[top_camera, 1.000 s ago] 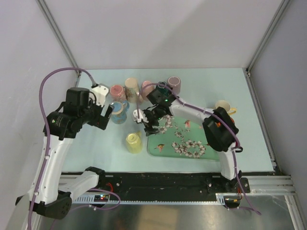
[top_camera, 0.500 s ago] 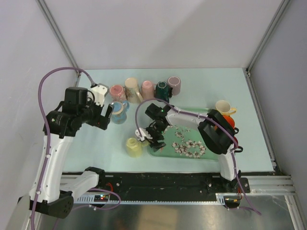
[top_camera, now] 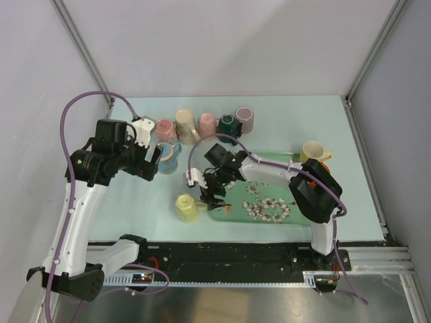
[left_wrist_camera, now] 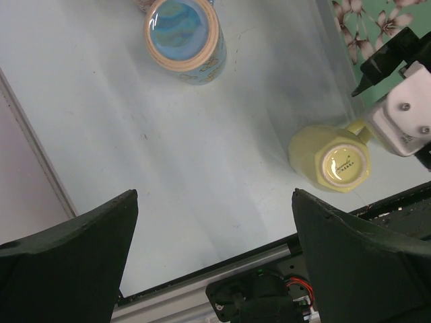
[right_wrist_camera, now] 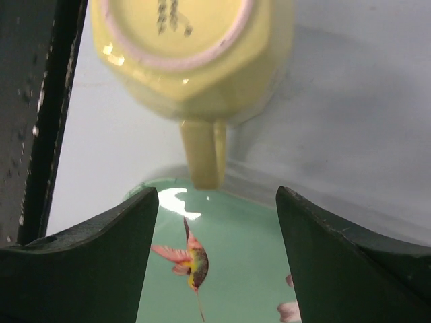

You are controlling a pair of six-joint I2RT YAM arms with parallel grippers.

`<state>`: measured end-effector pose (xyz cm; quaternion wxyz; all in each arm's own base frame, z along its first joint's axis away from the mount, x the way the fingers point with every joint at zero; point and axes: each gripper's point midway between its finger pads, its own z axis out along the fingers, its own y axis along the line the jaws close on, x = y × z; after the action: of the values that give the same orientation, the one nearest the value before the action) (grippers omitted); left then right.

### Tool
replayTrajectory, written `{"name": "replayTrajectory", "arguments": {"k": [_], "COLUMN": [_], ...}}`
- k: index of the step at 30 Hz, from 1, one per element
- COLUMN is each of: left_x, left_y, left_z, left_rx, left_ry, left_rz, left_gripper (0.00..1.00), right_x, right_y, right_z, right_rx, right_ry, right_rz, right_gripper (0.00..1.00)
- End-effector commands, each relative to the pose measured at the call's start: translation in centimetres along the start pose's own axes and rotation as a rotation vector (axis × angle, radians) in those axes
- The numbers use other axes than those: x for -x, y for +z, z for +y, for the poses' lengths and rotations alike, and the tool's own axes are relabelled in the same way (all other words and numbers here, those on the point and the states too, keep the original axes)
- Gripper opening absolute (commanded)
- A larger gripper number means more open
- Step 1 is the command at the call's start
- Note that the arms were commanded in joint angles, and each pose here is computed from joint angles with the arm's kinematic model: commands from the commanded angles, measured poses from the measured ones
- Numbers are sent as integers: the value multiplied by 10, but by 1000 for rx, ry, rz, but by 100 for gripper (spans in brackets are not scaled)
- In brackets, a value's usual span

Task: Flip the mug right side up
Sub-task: Turn over the cup at the center of the board.

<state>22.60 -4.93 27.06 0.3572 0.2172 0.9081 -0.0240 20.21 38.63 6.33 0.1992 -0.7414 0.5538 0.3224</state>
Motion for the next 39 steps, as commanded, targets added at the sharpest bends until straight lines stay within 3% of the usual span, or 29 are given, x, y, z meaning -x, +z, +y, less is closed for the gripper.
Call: {"name": "replayTrajectory", "arguments": {"k": [1,7,11,16,18,22,26,32,36,39], "left_x": [8,6,6,9,11,19,37,66,78,86], "left_y": [-7,-8,-7,-5,-5,-7,-18,-44,-52,-52], "left_z": [-1,0,-1,-2,-4,-4,-9,-29,-52,-71], "left_rx": [-7,-1,-5,-22,-39,-51,-59,21,69,92], "left_ry": [-24,-21,-16,7,31,133,287,661,873,990], "left_rz": [-40,-40,-42,-42,-50,-108,-264,-556,-716,-818], "left_gripper": [99,99,99,97,97,95,94,95,95,95], "right_x": [27,17,9,19,30,61,87,108,121,126], "right_y": [15,34,40,29,15,-27,-79,-143,-186,-205], "right_z": [-11,-8,-12,-12,-7,7,23,27,13,16], "right_rx": [-77,-65,-78,-86,-66,4,105,236,363,472], "right_ry": [113,160,161,127,126,168,244,512,811,847], "right_rz": [-61,-30,-7,-18,-39,-135,-222,-400,-576,-636], "right_gripper": [75,63,45,9,2,0,0,0,0,0]}}
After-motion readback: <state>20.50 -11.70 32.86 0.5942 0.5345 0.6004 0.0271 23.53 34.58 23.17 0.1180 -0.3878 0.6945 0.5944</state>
